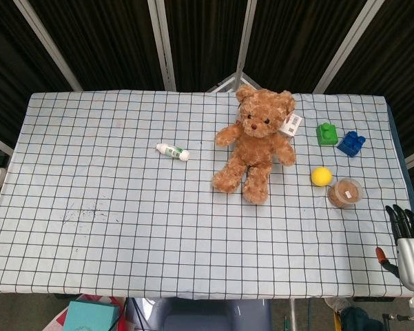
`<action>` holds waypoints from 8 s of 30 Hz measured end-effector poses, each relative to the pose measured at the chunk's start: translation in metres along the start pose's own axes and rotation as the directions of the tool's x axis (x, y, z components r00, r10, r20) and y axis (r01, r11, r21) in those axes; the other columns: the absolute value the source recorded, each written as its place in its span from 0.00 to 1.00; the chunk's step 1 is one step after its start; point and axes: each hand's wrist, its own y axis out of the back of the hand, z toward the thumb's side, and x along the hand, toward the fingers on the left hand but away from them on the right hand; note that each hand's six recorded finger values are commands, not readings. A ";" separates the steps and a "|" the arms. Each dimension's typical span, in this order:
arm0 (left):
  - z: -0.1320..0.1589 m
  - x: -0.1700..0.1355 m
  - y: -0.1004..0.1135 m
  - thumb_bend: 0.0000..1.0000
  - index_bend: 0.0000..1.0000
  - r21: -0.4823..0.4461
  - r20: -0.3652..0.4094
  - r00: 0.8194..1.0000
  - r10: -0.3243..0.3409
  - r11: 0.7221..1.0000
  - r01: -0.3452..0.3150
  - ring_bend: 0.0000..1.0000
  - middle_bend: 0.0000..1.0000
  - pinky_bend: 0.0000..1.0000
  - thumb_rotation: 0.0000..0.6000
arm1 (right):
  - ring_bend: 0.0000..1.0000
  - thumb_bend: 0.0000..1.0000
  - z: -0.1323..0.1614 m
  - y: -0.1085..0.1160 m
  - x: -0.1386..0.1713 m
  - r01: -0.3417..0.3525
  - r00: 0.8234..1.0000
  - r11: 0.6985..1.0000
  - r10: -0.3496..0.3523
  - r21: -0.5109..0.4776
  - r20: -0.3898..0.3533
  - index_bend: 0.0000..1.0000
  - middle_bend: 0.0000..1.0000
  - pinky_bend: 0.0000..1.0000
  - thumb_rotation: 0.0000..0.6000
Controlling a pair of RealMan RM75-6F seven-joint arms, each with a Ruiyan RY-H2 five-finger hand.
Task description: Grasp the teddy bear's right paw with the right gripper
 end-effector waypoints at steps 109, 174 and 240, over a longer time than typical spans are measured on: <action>-0.017 0.017 -0.002 0.17 0.22 0.003 -0.080 0.997 -0.012 1.000 0.012 0.01 0.06 0.14 1.00 | 0.52 0.41 0.193 -0.073 -0.259 -0.026 0.922 0.687 0.297 -0.726 0.247 0.71 0.64 0.06 1.00; -0.016 0.017 -0.002 0.17 0.22 0.008 -0.080 0.997 -0.009 1.000 0.010 0.01 0.06 0.14 1.00 | 0.52 0.43 0.201 -0.082 -0.254 -0.086 0.928 0.701 0.315 -0.708 0.199 0.73 0.64 0.06 1.00; -0.013 0.012 -0.001 0.17 0.22 -0.007 -0.058 0.998 -0.012 1.000 0.011 0.01 0.06 0.14 1.00 | 0.04 0.20 0.094 -0.018 -0.154 -0.206 0.932 0.907 0.296 -0.368 0.207 0.00 0.05 0.00 1.00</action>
